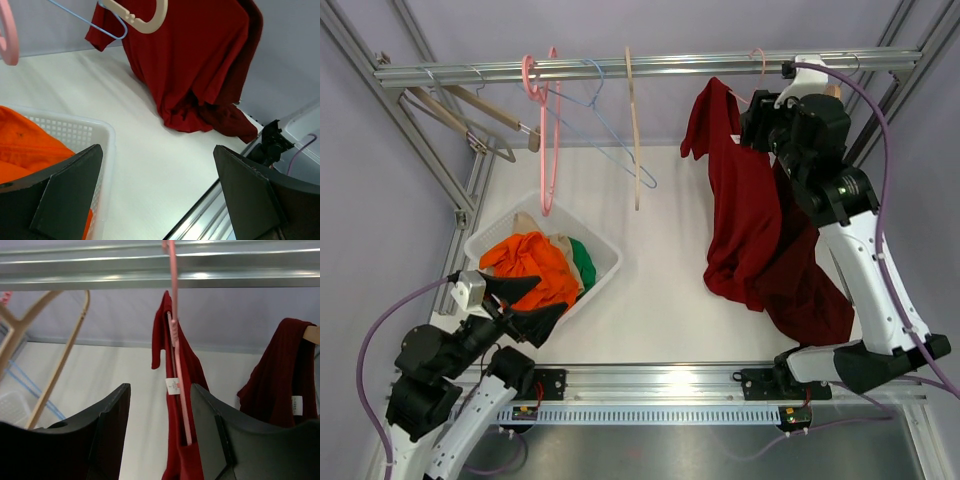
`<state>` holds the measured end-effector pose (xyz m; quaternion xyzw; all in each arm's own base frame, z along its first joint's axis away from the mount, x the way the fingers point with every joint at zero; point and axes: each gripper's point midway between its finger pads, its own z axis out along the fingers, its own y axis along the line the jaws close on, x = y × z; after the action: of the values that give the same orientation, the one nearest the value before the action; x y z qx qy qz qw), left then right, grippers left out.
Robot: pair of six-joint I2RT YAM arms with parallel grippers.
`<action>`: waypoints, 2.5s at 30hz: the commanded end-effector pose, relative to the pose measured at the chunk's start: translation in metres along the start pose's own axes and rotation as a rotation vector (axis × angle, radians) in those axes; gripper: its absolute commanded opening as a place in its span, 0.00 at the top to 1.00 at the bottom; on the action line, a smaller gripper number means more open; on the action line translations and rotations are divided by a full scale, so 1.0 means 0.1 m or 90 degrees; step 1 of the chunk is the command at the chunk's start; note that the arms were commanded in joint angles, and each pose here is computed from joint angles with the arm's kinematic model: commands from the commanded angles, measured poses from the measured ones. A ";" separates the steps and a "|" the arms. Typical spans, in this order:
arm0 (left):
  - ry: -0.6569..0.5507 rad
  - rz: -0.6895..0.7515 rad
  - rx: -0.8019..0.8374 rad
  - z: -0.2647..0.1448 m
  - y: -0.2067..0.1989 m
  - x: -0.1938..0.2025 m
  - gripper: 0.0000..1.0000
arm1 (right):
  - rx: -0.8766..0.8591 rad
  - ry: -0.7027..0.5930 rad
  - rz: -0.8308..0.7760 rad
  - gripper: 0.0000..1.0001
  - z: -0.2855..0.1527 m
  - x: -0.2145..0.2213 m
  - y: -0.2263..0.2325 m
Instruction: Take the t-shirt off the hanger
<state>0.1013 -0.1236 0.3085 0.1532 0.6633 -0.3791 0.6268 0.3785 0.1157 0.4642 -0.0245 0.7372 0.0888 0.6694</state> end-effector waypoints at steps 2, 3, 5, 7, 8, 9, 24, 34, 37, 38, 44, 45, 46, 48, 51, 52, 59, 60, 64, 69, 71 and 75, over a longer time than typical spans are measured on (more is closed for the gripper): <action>-0.006 0.010 0.077 -0.01 -0.19 0.04 0.01 | 0.039 0.046 -0.020 0.41 0.16 0.10 -0.21; -0.002 0.001 0.087 -0.01 -0.21 0.08 0.01 | 0.042 0.043 -0.020 0.43 0.15 0.07 -0.23; 0.014 -0.011 0.093 0.05 -0.18 0.19 0.01 | 0.050 0.060 -0.025 0.51 0.26 0.15 -0.28; 0.012 -0.009 0.094 0.05 -0.19 0.18 0.01 | 0.051 0.062 -0.029 0.55 0.30 0.15 -0.29; 0.010 -0.007 0.093 0.05 -0.19 0.17 0.01 | 0.038 0.068 -0.033 0.58 0.34 0.19 -0.25; -0.003 -0.004 0.093 0.02 -0.19 0.16 0.01 | 0.031 0.066 -0.032 0.62 0.34 0.17 -0.23; 0.003 -0.006 0.096 0.04 -0.19 0.17 0.01 | -0.062 -0.119 0.004 1.00 0.13 -0.70 0.05; 0.042 -0.026 0.117 0.13 -0.28 0.11 0.01 | -0.090 -0.080 0.077 1.00 -0.14 -0.09 0.07; 0.063 -0.049 0.119 0.21 -0.31 0.06 0.01 | -0.101 -0.087 0.118 1.00 -0.31 0.13 0.08; 0.071 -0.058 0.129 0.22 -0.35 0.04 0.01 | -0.105 -0.092 0.128 1.00 -0.36 0.17 0.08; 0.089 -0.095 0.180 0.45 -0.51 -0.16 0.01 | -0.136 -0.081 0.155 1.00 -0.61 0.42 0.24; 0.091 -0.100 0.183 0.48 -0.52 -0.19 0.01 | -0.137 -0.076 0.156 1.00 -0.63 0.48 0.27; 0.086 -0.099 0.190 0.49 -0.57 -0.28 0.01 | -0.137 -0.081 0.161 1.00 -0.69 0.48 0.33; 0.093 -0.107 0.179 0.60 -0.55 -0.33 0.01 | -0.138 -0.081 0.166 1.00 -0.71 0.51 0.38; 0.097 -0.110 0.176 0.71 -0.64 -0.38 0.01 | -0.125 -0.077 0.175 1.00 -0.72 0.54 0.42; 0.103 -0.111 0.174 0.77 -0.72 -0.35 0.02 | -0.111 -0.082 0.179 1.00 -0.71 0.52 0.39; 0.146 0.028 0.137 1.17 -1.53 -0.03 0.01 | -0.072 -0.097 0.199 1.00 -0.75 0.38 0.28; 0.139 0.026 0.140 1.22 -1.64 -0.10 0.01 | -0.069 -0.099 0.203 1.00 -0.76 0.36 0.27; 0.176 0.052 0.142 1.54 -2.00 0.26 0.01 | -0.087 -0.111 0.235 1.00 -0.88 0.27 0.29; 0.166 0.084 0.119 1.82 -2.17 0.46 0.01 | -0.146 -0.130 0.274 1.00 -1.12 0.12 0.37; 0.162 0.099 0.108 1.92 -2.22 0.51 0.01 | -0.182 -0.139 0.298 1.00 -1.25 0.03 0.43; 0.165 0.113 0.109 2.06 -2.34 0.61 0.01 | -0.227 -0.156 0.323 1.00 -1.47 -0.09 0.48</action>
<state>0.0704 -0.4214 0.2885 0.3659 0.7141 -0.3210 0.5031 0.2572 0.1356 0.4367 0.0565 0.6695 0.3062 0.6744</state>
